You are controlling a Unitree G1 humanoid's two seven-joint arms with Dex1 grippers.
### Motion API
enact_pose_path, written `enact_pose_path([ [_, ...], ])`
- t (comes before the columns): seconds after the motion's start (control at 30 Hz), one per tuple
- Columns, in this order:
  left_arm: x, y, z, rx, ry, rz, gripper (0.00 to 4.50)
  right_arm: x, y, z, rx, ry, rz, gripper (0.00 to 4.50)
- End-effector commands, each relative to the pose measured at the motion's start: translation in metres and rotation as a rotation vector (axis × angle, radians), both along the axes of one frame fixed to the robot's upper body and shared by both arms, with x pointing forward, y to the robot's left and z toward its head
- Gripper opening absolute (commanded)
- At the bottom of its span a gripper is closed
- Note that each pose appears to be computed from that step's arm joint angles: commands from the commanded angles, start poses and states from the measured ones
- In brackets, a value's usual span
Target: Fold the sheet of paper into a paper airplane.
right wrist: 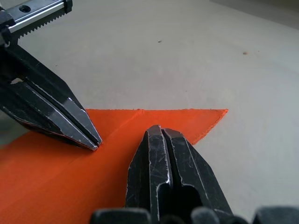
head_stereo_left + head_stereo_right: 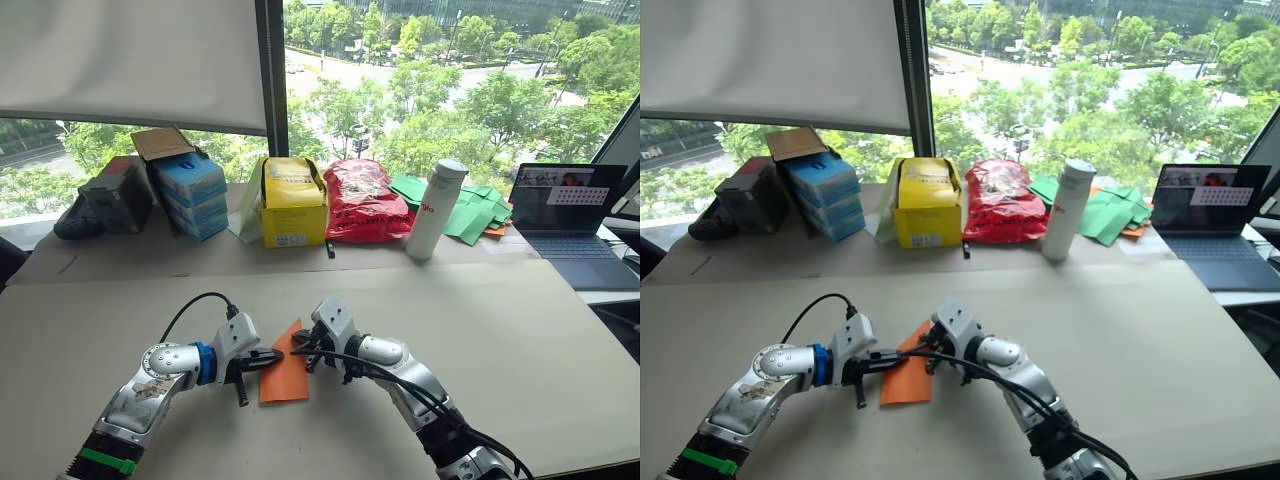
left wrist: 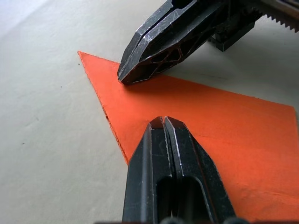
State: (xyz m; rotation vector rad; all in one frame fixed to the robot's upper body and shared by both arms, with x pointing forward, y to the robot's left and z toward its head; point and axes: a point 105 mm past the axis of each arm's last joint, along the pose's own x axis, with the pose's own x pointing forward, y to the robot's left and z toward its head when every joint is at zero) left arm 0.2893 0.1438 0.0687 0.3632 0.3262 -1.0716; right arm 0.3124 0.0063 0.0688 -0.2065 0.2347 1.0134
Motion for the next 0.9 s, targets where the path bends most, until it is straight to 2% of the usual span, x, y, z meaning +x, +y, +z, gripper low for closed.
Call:
enact_pose_path([
  [0.03, -0.006, 0.006, -0.017, 0.058, 0.063, 0.007, 0.05, -0.015, 0.001, -0.015, -0.032, 0.064, 0.035, 0.0],
  [0.37, -0.005, 0.006, -0.017, 0.066, 0.063, 0.003, 0.05, -0.048, -0.009, -0.022, -0.063, 0.131, 0.114, 0.0],
  [0.9, -0.005, 0.007, -0.017, 0.075, 0.064, 0.002, 0.05, -0.075, -0.015, -0.023, -0.111, 0.181, 0.19, 0.0],
])
